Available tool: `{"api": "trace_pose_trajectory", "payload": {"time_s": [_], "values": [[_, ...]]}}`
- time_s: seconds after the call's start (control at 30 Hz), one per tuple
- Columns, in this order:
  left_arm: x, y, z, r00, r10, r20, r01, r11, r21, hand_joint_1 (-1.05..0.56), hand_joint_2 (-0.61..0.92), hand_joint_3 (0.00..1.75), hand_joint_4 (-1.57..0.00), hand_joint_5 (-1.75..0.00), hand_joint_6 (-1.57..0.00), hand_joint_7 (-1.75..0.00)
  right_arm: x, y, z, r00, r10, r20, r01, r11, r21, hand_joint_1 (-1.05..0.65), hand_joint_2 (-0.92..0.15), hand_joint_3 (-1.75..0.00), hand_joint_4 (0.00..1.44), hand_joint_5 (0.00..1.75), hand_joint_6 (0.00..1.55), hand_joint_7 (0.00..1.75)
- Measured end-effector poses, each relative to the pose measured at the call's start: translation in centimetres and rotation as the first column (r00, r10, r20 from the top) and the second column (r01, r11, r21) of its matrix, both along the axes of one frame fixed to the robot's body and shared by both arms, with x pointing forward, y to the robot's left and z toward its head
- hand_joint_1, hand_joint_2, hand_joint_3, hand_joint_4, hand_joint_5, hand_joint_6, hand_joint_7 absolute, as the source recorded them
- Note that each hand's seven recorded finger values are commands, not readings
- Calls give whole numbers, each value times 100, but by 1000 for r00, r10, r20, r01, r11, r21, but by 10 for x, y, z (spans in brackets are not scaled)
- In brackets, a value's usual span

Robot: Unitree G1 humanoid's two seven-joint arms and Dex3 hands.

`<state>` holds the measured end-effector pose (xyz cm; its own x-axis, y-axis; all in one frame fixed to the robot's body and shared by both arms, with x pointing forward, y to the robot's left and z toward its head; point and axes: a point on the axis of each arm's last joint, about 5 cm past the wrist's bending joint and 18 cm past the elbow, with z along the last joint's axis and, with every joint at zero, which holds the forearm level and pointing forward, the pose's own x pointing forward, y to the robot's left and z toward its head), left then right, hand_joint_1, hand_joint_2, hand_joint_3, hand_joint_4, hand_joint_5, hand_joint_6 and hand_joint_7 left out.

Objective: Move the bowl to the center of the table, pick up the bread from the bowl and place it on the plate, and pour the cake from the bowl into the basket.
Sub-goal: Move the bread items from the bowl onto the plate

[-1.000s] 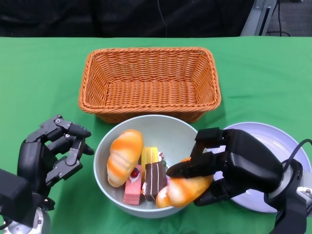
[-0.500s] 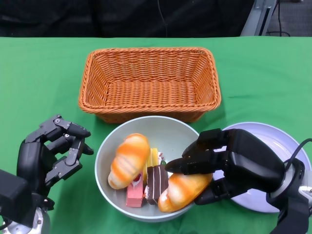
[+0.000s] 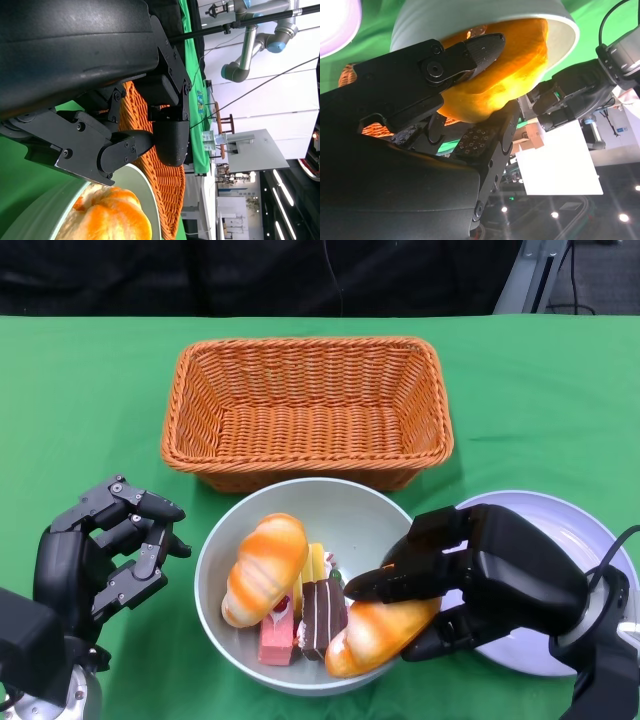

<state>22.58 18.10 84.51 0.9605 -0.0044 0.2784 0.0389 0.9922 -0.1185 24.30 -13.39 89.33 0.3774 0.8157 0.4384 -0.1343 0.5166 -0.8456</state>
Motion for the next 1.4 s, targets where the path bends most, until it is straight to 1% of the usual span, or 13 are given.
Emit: {"api": "trace_pose_trajectory", "payload": {"time_s": [0.07,0.17,0.43,0.6,0.73,0.77,0.87,0.93,1.0,1.17,1.23,1.3,1.4], "values": [[0,0,0,1000,-1,0,1,1000,2,-8,72,81,-78,-150,-82,-118,0,1,2,1000,2,10,-2,1000,6,-21,-86,0,89,119,121,10],[0,0,0,1000,-2,0,2,1000,2,-8,72,81,-78,-149,-81,-117,0,4,3,1000,5,19,-6,1000,24,-20,-86,-1,89,126,123,12],[-1,-1,-2,1000,-5,-13,5,1000,3,-9,72,80,-77,-148,-81,-116,0,10,2,1000,-3,29,2,998,61,-24,-88,-1,83,130,119,15],[-1,-1,-2,1000,-8,-15,8,1000,9,-10,72,79,-77,-148,-81,-115,0,14,3,999,-15,36,11,994,107,-24,-87,0,83,129,118,17],[-2,-1,-4,1000,-7,-24,7,1000,8,-9,72,79,-78,-149,-81,-114,2,13,7,998,-41,44,34,989,144,-26,-87,0,85,130,117,19],[-2,0,-4,1000,-7,-25,7,1000,8,-9,72,79,-78,-149,-81,-114,3,12,8,998,-51,45,43,987,157,-26,-87,0,86,133,115,24],[-2,0,-5,1000,-5,-29,5,1000,7,-9,72,79,-79,-149,-82,-113,5,13,11,996,-81,44,70,972,223,-28,-88,0,86,133,96,62],[-2,0,-5,1000,-4,-29,4,1000,6,-8,72,79,-79,-148,-82,-112,6,12,13,994,-100,42,86,963,255,-29,-89,-1,87,131,91,75],[-2,0,-5,1000,-2,-29,2,1000,6,-9,72,79,-79,-148,-82,-112,6,10,13,993,-116,36,101,955,280,-29,-89,-1,88,129,89,80],[-2,1,-5,1000,1,-27,0,1000,6,-8,72,79,-79,-148,-82,-112,3,2,17,986,-164,16,147,918,368,-30,-90,-1,87,125,89,81],[-2,1,-5,1000,1,-27,-1,1000,5,-8,73,79,-79,-149,-82,-113,2,-1,17,984,-180,-2,167,906,390,-27,-89,0,86,125,88,81],[-2,2,-5,1000,7,-26,-7,1000,-2,-7,73,78,-79,-148,-82,-113,0,-7,17,979,-202,-28,194,885,424,-23,-89,0,86,125,87,80],[-2,3,-5,1000,10,-26,-10,1000,-3,-7,74,78,-79,-148,-82,-113,-2,-15,18,973,-223,-55,223,865,449,-21,-88,0,87,122,89,80]]}}
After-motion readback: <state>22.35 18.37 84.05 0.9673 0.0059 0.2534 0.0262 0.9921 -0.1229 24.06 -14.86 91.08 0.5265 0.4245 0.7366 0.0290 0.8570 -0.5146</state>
